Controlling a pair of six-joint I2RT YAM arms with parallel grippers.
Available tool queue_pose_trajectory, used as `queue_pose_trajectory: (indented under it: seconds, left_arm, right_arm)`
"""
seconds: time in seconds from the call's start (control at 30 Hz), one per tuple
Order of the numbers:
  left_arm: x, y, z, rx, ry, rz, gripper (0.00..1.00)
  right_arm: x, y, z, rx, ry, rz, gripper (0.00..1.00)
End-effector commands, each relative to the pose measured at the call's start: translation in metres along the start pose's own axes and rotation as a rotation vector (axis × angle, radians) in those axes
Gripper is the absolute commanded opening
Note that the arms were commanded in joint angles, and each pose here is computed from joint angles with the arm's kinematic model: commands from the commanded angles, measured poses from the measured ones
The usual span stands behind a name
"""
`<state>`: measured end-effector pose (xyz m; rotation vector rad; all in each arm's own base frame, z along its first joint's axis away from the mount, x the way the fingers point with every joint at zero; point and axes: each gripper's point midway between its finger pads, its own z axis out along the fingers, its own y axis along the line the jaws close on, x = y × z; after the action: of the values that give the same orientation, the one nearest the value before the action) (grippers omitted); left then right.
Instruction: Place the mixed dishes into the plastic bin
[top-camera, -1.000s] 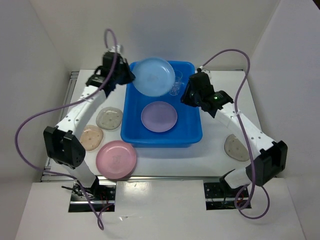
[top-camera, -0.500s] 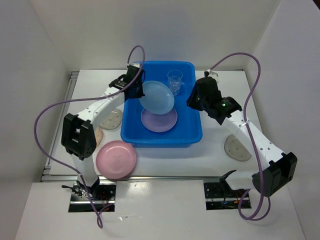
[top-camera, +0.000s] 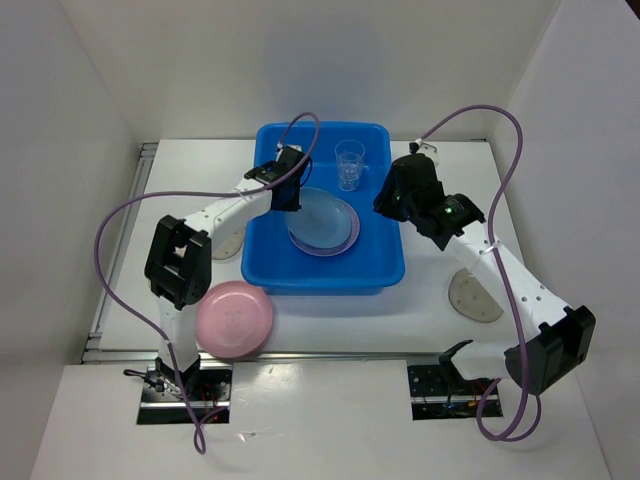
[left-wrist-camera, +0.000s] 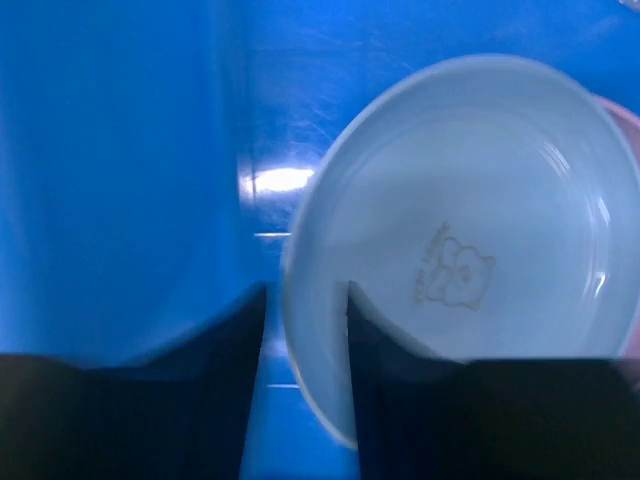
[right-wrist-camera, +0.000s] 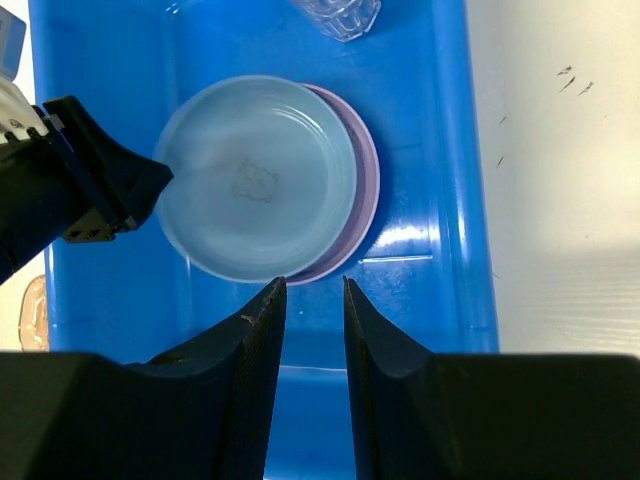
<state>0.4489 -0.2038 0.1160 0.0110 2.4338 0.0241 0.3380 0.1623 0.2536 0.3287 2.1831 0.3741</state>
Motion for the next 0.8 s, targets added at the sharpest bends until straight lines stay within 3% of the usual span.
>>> queue_pose_trajectory:
  seconds: [0.0, 0.03, 0.2, 0.37, 0.47, 0.63, 0.77]
  left_arm:
    - [-0.001, 0.010, 0.002, -0.056, -0.009, 0.032, 0.50]
    - [-0.005, 0.013, -0.003, -0.066, -0.025, 0.028, 0.60]
    - [-0.033, 0.016, -0.027, -0.060, -0.109, 0.006, 0.75]
    - [-0.100, 0.015, -0.087, -0.004, -0.288, -0.032, 0.79]
    - [-0.125, 0.024, -0.121, 0.005, -0.362, -0.071, 0.80]
    - [-0.138, 0.069, -0.164, 0.005, -0.438, -0.172, 0.80]
    - [-0.119, 0.102, -0.165, -0.050, -0.411, -0.214, 0.82]
  right_arm:
    - [-0.006, -0.006, -0.003, 0.020, -0.029, -0.008, 0.35]
    - [-0.005, -0.007, 0.000, 0.025, -0.022, -0.010, 0.35]
    - [0.005, 0.009, 0.003, -0.056, 0.040, -0.040, 0.35]
    - [0.051, 0.084, -0.019, -0.380, 0.163, -0.217, 0.35]
    - [0.089, 0.111, -0.028, -0.428, 0.230, -0.324, 0.35]
    - [0.178, 0.138, -0.064, -0.510, 0.388, -0.427, 0.35]
    - [0.232, 0.141, -0.088, -0.529, 0.478, -0.480, 0.36]
